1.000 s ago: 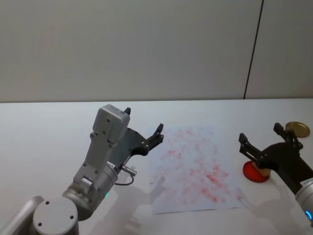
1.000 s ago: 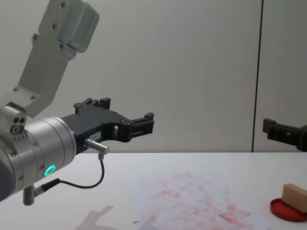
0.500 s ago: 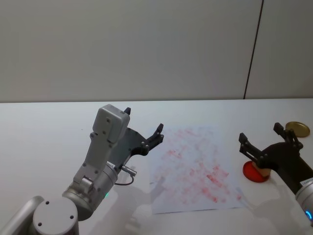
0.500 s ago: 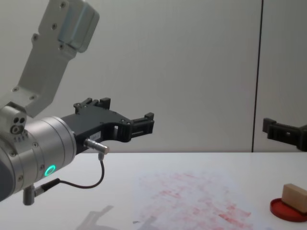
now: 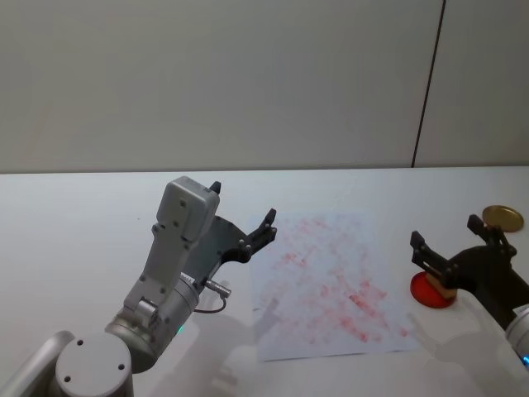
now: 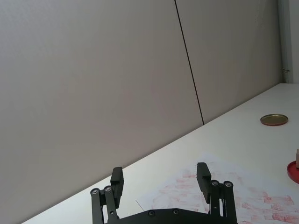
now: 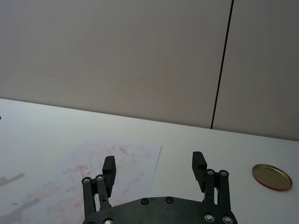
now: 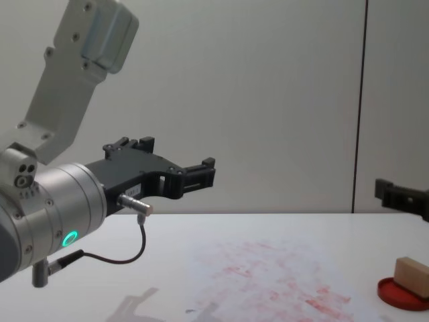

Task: Use the one hand to pick up the stamp and affix it onto the A4 paper.

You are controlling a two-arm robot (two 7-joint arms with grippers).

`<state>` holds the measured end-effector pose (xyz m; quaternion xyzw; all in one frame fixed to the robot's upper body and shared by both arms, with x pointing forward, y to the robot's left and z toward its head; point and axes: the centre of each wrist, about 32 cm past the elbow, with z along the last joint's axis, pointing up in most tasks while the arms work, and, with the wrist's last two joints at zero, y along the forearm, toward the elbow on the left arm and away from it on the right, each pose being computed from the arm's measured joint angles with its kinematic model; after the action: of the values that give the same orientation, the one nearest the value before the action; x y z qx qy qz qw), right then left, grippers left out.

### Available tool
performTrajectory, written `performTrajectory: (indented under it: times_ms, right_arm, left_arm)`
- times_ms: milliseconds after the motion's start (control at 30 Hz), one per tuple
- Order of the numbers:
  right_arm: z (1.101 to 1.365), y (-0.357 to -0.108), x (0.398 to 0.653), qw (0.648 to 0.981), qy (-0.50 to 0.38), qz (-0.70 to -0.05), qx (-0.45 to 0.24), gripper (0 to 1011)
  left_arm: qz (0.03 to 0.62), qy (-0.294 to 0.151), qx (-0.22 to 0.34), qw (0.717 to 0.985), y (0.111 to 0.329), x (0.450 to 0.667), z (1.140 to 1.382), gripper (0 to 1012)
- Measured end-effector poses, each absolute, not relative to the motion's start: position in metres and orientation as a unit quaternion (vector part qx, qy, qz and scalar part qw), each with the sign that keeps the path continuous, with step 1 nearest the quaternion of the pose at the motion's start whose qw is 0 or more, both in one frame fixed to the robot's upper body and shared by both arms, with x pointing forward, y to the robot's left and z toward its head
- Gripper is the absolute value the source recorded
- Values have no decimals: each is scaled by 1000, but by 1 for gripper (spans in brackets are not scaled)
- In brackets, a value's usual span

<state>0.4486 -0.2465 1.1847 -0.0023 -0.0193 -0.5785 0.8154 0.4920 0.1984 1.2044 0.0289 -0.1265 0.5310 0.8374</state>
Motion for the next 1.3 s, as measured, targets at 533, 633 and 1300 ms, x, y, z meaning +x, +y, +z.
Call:
performTrajectory:
  times_ms: [533,633,1300]
  right_arm:
    - [1172,-271,461,819,13,-572,-34,1003]
    - [1169,-275,464,821,19,-569,-40,1003]
    - [1147,-286,478,827,49,-555,-71,1003]
  left_arm:
    - [531,-126,29,837,198,492,1204,993]
    - [531,-126,29,837,198,492,1204,993]
    - [531,-126,29,837,198,492,1204,993]
